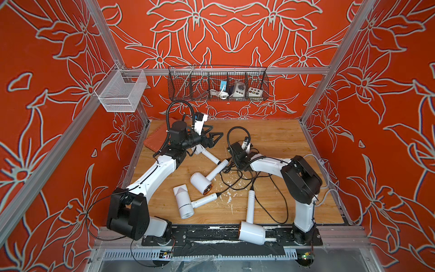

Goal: Charge the blow dryers
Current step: Adjust the plug at the socket.

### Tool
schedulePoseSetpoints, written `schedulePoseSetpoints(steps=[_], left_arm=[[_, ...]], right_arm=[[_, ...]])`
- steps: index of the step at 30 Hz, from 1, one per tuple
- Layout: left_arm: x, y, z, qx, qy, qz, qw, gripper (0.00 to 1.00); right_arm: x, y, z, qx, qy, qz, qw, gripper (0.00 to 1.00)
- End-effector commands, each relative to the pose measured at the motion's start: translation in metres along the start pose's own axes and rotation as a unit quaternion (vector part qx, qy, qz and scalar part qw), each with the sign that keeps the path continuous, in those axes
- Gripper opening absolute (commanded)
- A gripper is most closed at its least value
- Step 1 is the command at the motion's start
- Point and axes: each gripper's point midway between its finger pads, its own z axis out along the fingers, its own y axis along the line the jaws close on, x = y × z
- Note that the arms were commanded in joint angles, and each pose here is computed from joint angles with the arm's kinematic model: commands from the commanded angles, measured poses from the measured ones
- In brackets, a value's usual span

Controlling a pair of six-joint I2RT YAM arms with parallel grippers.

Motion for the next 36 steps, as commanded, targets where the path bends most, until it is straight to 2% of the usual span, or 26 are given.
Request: schedulePoseSetpoints(steps=[1,3,8,14,21,25,26,27,30,36], left_arm=[[-0.006,0.000,-0.007,-0.005,-0.012,0.011,1.000,0.86],[-0.007,0.000,-0.008,-0.007,-0.013,0.013,1.000,0.86],[-0.009,0.000,-0.009,-0.009,-0.015,0.015,1.000,0.86],[-0.007,0.002,-0.008,-0.006,-0.014,0.008,1.000,0.86],[-0.010,0.001,-0.009,-0.003,-0.018,0.008,1.000,0.86],[-0.010,0.001,-0.010,-0.003,-0.018,0.010,1.000,0.86],[-0.010,0.001,-0.010,-0.005,-0.018,0.010,1.000,0.86],[-0.010,0.001,-0.010,-0.005,-0.018,0.010,1.000,0.86],[-0.009,0.002,-0.010,-0.007,-0.017,0.010,1.000,0.86],[-0.011,0.002,-0.011,-0.007,-0.019,0.010,1.000,0.87]], right_arm=[[0.206,-0.041,-0.007,0.076,0.316,-0.175,0.929,0.00],[0.214,-0.035,-0.006,0.064,0.321,-0.171,0.929,0.00],[0.241,-0.028,-0.003,0.013,0.356,-0.108,0.928,0.00],[0.278,-0.029,0.001,-0.044,0.409,-0.016,0.911,0.00],[0.292,-0.025,0.004,-0.047,0.439,-0.021,0.897,0.00],[0.307,-0.023,0.005,-0.057,0.458,0.001,0.887,0.01],[0.308,-0.022,0.005,-0.063,0.461,0.007,0.885,0.03],[0.308,-0.020,0.005,-0.069,0.459,0.009,0.886,0.08],[0.291,-0.019,0.003,-0.066,0.440,-0.014,0.896,0.32],[0.242,-0.020,-0.008,-0.050,0.382,-0.051,0.921,0.42]])
